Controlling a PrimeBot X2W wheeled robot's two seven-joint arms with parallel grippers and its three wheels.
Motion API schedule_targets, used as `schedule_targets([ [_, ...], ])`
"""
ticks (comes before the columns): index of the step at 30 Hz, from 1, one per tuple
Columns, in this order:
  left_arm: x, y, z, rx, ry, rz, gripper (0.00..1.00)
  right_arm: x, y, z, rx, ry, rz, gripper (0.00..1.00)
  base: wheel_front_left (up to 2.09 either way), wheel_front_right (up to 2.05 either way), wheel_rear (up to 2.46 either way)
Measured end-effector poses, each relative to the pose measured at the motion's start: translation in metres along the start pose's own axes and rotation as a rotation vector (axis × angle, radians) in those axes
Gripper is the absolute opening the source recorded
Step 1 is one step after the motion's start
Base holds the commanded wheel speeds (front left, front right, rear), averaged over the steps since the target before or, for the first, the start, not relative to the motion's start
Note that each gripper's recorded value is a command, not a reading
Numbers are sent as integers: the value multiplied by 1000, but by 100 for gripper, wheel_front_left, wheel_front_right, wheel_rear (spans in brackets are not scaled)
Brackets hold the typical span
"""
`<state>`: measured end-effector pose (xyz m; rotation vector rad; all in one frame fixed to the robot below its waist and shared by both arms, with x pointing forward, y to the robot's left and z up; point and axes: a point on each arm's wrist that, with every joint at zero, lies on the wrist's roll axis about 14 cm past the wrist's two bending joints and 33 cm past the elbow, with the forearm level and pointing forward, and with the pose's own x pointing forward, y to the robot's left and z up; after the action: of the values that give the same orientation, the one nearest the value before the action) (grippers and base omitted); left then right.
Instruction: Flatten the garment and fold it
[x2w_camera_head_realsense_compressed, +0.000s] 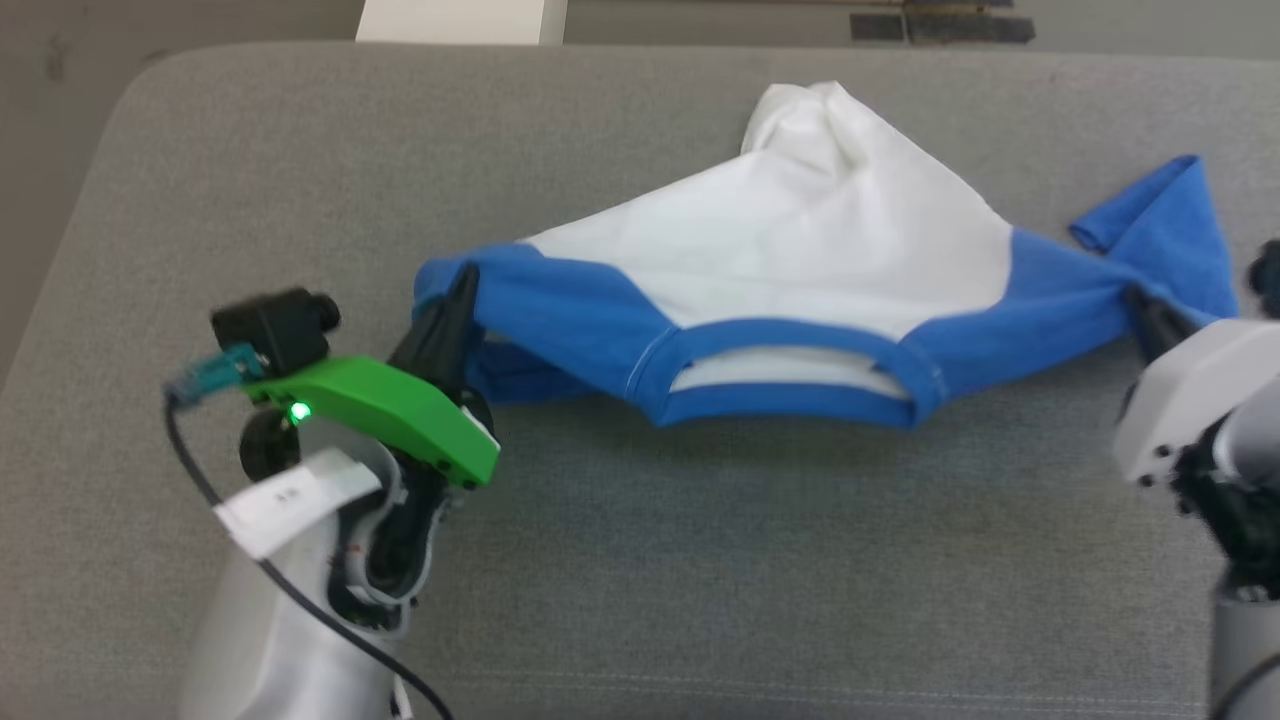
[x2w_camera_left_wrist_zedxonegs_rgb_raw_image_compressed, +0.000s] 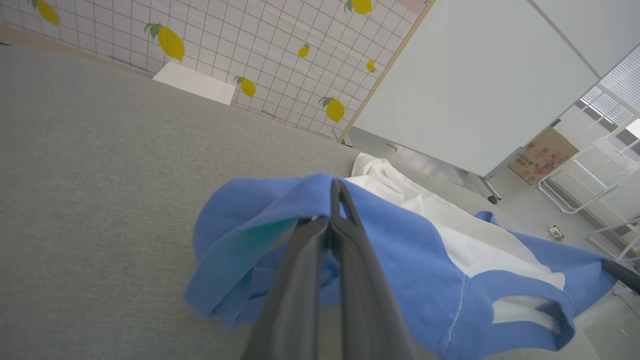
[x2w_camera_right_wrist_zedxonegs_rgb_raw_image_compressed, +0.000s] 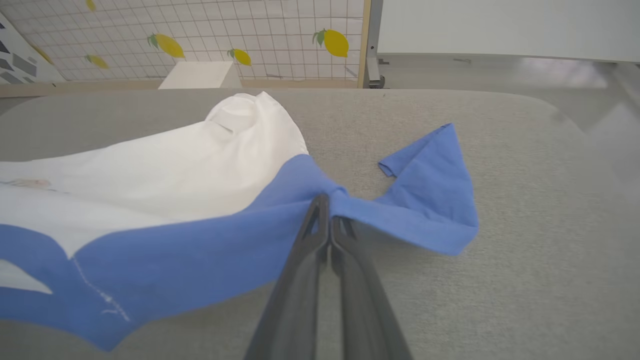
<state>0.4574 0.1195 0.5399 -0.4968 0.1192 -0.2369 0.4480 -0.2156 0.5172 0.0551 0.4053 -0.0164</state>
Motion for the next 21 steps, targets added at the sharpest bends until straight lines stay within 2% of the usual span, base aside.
schedule_targets([
  [2, -2, -20, 22, 6, -21, -69, 0, -16, -5, 28, -32, -71, -13, 0, 0, 0, 0],
  [5, -5, -60, 61, -62, -64, -199, 0, -40, -13, 65, -94, -157, -38, 0, 0, 0, 0],
  [6, -5, -80, 87, -74, -101, -255, 0, -51, -18, 88, -135, -203, -56, 0, 0, 0, 0],
  [11, 2, -119, 144, -110, -179, -357, 0, -68, -25, 146, -223, -304, -85, 0, 0, 0, 0],
  [16, 22, -132, 186, -152, -253, -375, 0, -60, -29, 189, -297, -345, -109, 0, 0, 0, 0],
  [21, 59, -123, 199, -142, -261, -325, 0, -31, -28, 211, -351, -322, -116, 0, 0, 0, 0],
])
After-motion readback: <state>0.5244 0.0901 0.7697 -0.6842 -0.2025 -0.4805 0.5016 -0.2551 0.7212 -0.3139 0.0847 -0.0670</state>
